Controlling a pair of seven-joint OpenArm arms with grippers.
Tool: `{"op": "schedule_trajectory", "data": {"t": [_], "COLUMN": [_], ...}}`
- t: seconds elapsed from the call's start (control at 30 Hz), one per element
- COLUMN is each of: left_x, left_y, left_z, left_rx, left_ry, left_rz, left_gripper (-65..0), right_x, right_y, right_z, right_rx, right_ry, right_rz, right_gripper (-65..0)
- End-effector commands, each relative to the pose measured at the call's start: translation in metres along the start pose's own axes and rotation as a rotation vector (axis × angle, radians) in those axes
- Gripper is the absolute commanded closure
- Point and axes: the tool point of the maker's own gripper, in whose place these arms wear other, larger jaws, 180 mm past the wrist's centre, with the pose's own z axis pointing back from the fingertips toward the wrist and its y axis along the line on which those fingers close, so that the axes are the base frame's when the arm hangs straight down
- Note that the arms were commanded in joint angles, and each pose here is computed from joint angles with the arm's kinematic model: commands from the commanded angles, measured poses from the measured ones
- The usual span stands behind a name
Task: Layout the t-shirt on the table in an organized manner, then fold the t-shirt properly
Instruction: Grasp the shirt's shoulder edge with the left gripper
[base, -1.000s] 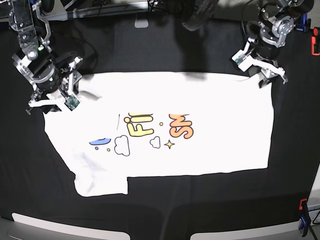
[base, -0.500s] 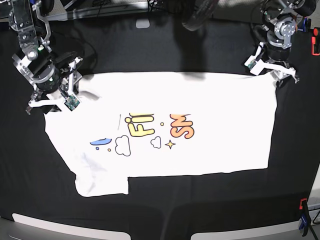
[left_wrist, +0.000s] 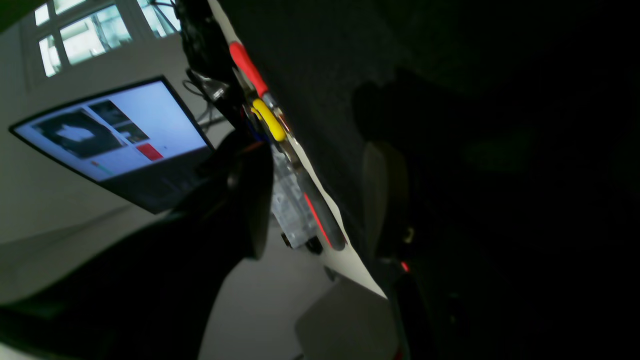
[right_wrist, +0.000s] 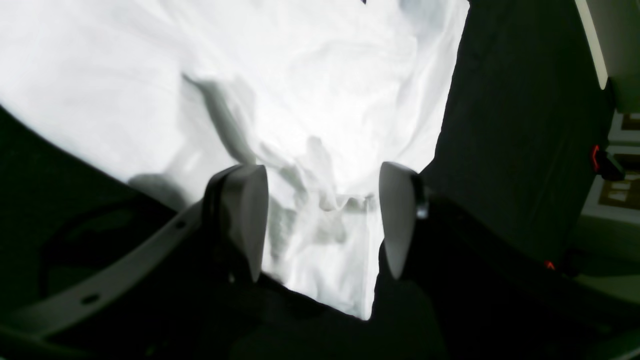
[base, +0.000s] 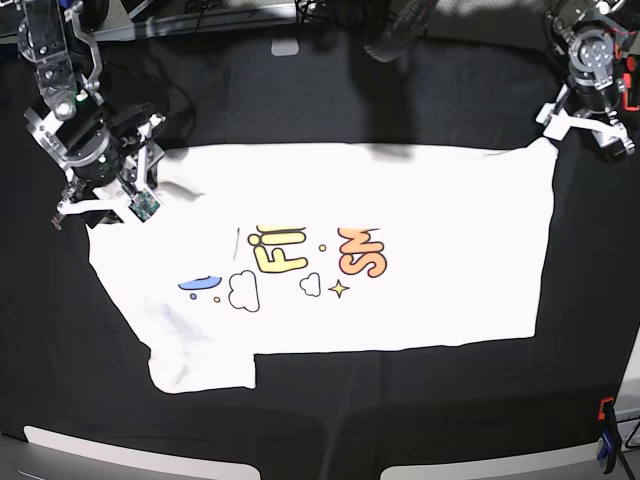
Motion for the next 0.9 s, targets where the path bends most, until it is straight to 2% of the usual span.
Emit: {"op": "schedule_trajectory", "data": {"t": [0.0,0.17,0.27,0.37,0.53,0.87], "left_x": [0.003,0.047,0.070,0.080,0.085,0.092], "left_y": [-0.003,-0.010,-0.004,0.005,0.017,0.014], "left_z": [0.006,0.057,0.078,0.071,0.054,0.056], "left_rx": [-0.008,-0.061,-0.122,-0.150,-0.169,-0.194], "left_ry": [-0.029,-0.258,-0.344,-0.347,-0.322,-0.355], "left_rz": [0.014,0.103,0.231,0.322,0.407,0.396], "left_gripper": [-27.5,-27.5,-27.5,-27.5,-27.5,-27.5], "right_x": [0.007,0.007,0.007,0.007,0.007,0.007], "right_y": [-0.012,-0.012,-0.012,-0.012,-0.012,-0.016], "right_z": [0.004,0.004,0.004,0.004,0.004,0.004], "right_rx": [-0.034,-0.034,-0.035,-0.035,-0.035,-0.054], "right_ry": [-0.024,-0.024,-0.025,-0.025,-0.025,-0.025], "right_rz": [0.007,0.007,0.007,0.007,0.007,-0.013], "right_gripper": [-34.2,-34.2,-34.2,-34.2,-34.2,-34.2]}}
